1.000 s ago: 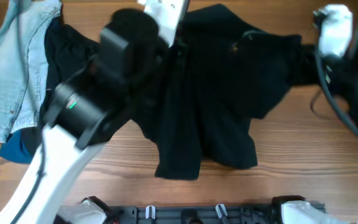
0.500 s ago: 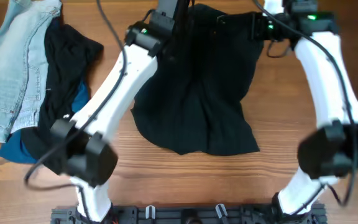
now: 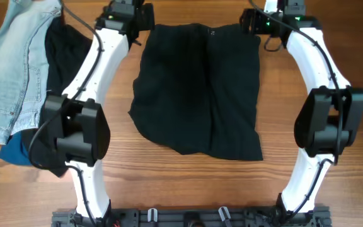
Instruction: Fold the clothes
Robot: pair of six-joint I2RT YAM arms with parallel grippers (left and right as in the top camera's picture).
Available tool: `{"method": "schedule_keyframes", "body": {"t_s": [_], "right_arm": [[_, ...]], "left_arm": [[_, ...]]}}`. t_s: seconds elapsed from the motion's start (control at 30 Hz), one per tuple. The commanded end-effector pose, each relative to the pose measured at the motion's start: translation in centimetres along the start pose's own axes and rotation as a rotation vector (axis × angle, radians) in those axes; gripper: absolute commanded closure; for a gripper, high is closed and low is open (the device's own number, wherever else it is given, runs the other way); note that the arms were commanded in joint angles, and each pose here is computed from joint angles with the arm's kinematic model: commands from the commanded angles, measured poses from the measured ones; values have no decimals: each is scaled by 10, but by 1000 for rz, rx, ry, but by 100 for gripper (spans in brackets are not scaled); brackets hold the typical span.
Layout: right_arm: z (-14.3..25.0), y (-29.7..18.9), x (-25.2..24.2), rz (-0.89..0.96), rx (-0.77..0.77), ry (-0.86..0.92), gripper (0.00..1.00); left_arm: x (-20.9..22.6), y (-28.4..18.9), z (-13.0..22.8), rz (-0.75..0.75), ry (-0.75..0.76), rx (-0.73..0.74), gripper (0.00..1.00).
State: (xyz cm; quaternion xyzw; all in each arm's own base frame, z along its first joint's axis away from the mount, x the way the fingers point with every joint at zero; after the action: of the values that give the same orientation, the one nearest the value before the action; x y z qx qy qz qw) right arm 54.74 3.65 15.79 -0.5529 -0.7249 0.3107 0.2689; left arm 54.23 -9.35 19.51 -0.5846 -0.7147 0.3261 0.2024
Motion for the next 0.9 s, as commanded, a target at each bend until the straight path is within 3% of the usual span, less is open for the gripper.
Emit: {"method": "schedule_keyframes", "body": {"t_s": [0.0, 0.23, 0.47, 0.87], "right_arm": [[-19, -57, 15, -109, -34, 47, 0], [30, -138, 35, -208, 221, 148, 0], [79, -156, 44, -219, 462, 181, 1], [100, -137, 43, -237, 491, 123, 3]], "left_arm": [[-19, -40, 0, 93, 27, 47, 0], [-14, -103, 56, 224, 55, 410, 5], [17, -121, 116, 72, 28, 738, 16], [45, -81, 204, -22, -67, 922, 18]]}}
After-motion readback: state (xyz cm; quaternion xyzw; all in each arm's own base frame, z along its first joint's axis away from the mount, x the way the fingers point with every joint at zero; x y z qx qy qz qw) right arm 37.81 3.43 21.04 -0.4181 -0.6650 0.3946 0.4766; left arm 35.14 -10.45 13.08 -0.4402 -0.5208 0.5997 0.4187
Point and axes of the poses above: each gripper's point midway between its finger pads, its own y axis out along the fingers, its own x axis along the line the jaws close on, z = x × y, the point moved 4 cm from there along -y, back along the fingers, and after that the axes turned 11 degrees about -y, right-handed, at the moved point
